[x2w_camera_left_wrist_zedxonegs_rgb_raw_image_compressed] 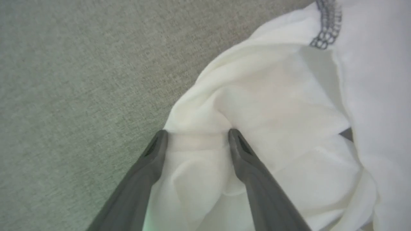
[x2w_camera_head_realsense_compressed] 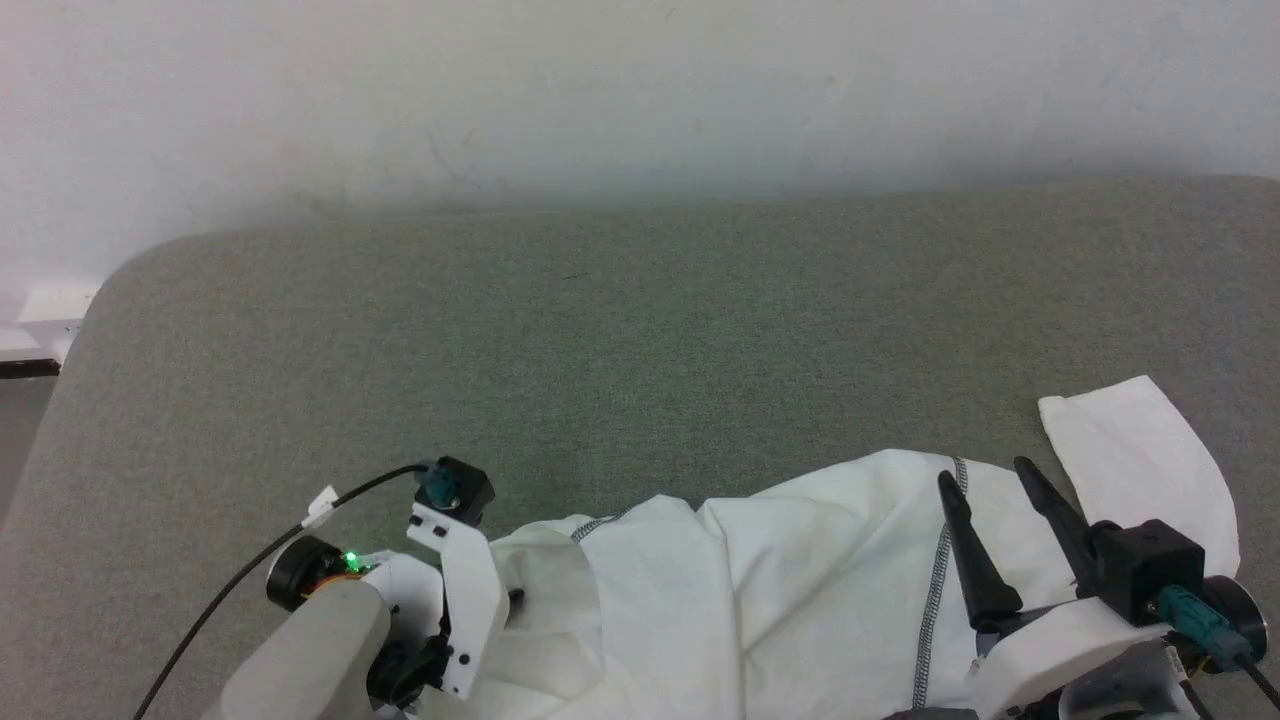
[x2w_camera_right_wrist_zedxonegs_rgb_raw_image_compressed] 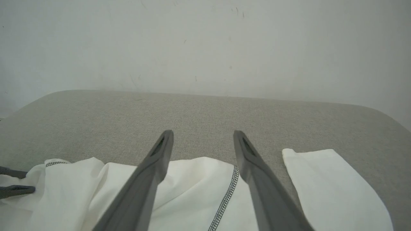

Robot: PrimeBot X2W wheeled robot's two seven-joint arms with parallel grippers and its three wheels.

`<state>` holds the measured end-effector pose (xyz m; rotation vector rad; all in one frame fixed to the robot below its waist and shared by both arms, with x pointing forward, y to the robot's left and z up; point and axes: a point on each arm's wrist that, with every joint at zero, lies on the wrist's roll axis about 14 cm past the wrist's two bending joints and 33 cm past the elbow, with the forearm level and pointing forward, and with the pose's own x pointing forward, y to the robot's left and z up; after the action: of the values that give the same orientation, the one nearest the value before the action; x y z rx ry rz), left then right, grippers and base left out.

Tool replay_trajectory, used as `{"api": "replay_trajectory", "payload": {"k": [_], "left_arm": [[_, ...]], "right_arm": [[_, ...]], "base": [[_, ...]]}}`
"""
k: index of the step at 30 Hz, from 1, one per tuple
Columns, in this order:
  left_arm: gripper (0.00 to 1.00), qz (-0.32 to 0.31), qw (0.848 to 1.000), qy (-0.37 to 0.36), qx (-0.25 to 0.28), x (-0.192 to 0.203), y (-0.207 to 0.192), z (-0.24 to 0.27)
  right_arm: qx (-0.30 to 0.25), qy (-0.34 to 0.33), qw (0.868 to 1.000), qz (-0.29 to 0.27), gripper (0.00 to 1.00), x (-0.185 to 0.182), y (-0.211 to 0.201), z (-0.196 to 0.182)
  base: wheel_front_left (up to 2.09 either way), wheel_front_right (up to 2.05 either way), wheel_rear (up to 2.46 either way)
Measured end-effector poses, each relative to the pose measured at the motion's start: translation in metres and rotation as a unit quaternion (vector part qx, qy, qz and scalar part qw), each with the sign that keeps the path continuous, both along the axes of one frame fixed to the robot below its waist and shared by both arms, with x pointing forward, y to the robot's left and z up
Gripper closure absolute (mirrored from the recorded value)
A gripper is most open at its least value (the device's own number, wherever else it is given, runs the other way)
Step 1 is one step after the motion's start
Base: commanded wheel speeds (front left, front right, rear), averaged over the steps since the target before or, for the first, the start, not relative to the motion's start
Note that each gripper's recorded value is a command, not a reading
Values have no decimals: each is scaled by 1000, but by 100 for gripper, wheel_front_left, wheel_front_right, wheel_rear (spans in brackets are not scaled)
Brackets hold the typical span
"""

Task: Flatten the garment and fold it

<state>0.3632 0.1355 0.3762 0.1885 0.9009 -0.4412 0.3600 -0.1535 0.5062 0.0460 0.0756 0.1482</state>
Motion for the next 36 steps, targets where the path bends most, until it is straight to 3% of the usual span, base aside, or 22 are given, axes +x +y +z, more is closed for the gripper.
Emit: {"api": "replay_trajectory", "payload": {"k": [1,2,3,4,7,11,15,19,22,27,33,34,36], "left_arm": [[0,-10,1000,11,7,0,-2,-1],[53,-20,1000,20,13,-1,-4,-3],[89,-29,999,23,21,0,-6,-3],[100,-38,999,22,24,2,-7,-2],[100,-42,999,-15,15,15,-12,8],[100,3,990,-136,-22,54,-10,55],[100,61,953,-291,-62,99,7,134],[100,145,913,-373,-76,115,52,175],[100,212,911,-345,-75,103,84,148],[100,318,918,-231,-53,55,133,61],[96,381,909,-162,-52,8,154,12],[73,389,907,-149,-61,2,153,6],[0,404,902,-128,-81,-9,147,-2]], "right_arm": [[1,2,1000,0,0,-1,0,-1],[2,4,1000,-1,0,-2,0,-2],[4,5,1000,-2,0,-2,-1,-3],[7,6,1000,-4,0,-3,-2,-3],[7,8,1000,-9,0,-5,-5,-4],[10,3,1000,-17,0,-6,-10,-2],[12,2,1000,-16,0,-6,-10,-1],[13,3,1000,-13,0,-6,-8,-1],[15,5,1000,-13,0,-6,-7,-3],[16,11,1000,-15,0,-7,-8,-6],[15,11,1000,-21,0,-7,-13,-7],[15,10,1000,-20,0,-7,-12,-6],[15,7,1000,-19,0,-7,-11,-4]], "base": [[0,0,0],[0,0,0],[0,0,0],[0,0,0],[0,0,0],[0,0,0],[0,0,0],[0,0,0],[0,0,0],[0,0,0],[0,0,0],[0,0,0],[0,0,0]]}}
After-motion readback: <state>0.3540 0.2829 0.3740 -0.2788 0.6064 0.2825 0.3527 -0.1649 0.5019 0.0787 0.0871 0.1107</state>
